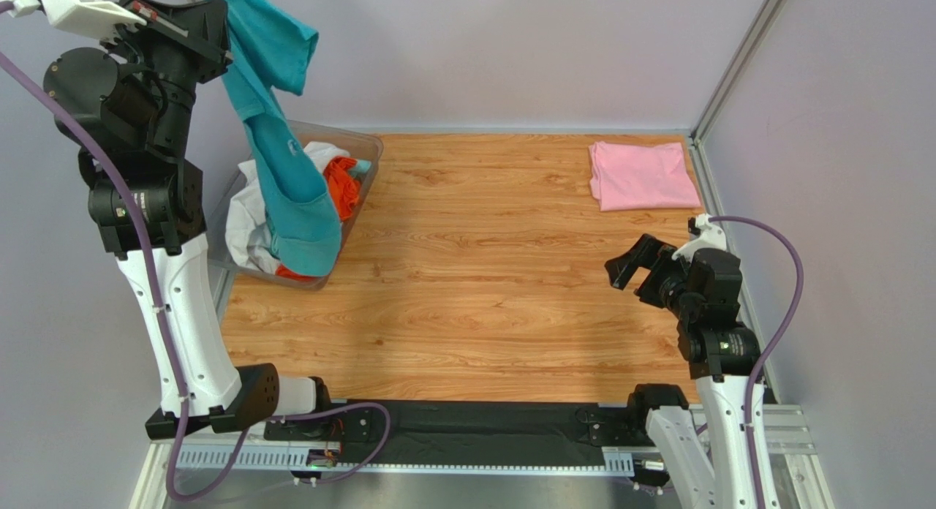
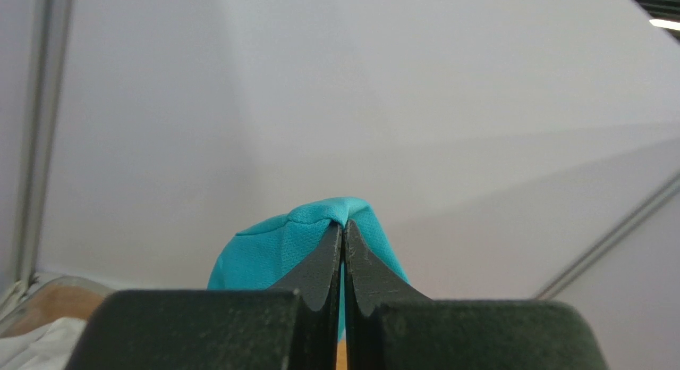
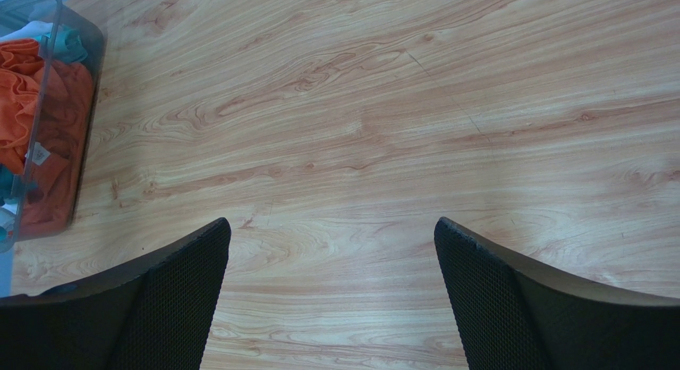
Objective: Fold and stack the t-shirts
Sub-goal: Move the tshirt to the center of the board, then flatten the tshirt out
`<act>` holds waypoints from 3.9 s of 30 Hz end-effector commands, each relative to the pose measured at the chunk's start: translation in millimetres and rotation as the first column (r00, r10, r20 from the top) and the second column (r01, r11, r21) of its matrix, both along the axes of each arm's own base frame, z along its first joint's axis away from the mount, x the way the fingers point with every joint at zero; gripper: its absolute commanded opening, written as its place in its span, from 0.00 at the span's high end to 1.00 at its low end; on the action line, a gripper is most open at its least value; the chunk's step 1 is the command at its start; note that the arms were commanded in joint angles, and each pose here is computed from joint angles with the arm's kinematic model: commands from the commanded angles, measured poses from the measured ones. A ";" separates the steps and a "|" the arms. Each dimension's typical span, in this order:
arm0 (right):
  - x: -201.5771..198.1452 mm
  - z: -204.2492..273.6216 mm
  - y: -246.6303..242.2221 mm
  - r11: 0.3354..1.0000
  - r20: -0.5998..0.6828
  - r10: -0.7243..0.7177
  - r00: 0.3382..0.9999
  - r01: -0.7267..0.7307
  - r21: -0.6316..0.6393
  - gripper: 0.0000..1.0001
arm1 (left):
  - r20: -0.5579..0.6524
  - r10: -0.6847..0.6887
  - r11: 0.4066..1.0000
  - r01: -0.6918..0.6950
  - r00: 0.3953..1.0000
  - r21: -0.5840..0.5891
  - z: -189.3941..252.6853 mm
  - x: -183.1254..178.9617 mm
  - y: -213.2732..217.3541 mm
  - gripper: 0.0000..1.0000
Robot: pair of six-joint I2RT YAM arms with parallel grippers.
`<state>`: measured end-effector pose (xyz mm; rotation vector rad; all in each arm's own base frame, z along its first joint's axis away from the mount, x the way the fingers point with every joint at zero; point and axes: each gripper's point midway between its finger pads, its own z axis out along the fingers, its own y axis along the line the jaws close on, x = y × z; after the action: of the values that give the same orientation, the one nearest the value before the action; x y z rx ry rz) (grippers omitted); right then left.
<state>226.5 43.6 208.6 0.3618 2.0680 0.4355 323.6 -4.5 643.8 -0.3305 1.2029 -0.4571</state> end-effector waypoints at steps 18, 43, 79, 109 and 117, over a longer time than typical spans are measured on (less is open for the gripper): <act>0.0 19.0 2.2 1.000 0.076 0.023 0.997 -0.022 -0.011 0.00 | 0.241 -0.615 0.786 0.611 0.751 0.100 59.0 -66.8 -172.9 1.00; -8.3 7.4 39.5 0.971 0.042 0.216 0.975 -0.219 0.094 0.00 | -0.393 -0.311 0.925 0.371 0.865 0.085 -216.3 58.2 -254.0 1.00; 123.6 -148.7 189.3 0.778 -0.340 0.493 0.801 -0.581 -0.241 0.46 | -0.827 -0.052 0.989 0.146 0.560 0.037 -464.6 37.9 -141.8 1.00; -54.3 109.7 94.2 0.849 0.067 0.519 0.852 -0.506 -0.153 1.00 | -0.590 -0.168 0.986 0.129 0.790 -0.108 -322.8 -58.1 -91.7 1.00; -56.9 161.9 85.7 0.870 0.176 0.489 0.854 -0.464 -0.165 1.00 | -0.395 -0.262 0.964 0.219 0.881 -0.153 -246.9 -85.7 -91.8 1.00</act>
<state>163.9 131.0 364.7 -0.2930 1.9279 0.6484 240.3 -95.5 363.4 -0.4053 1.7290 -0.6509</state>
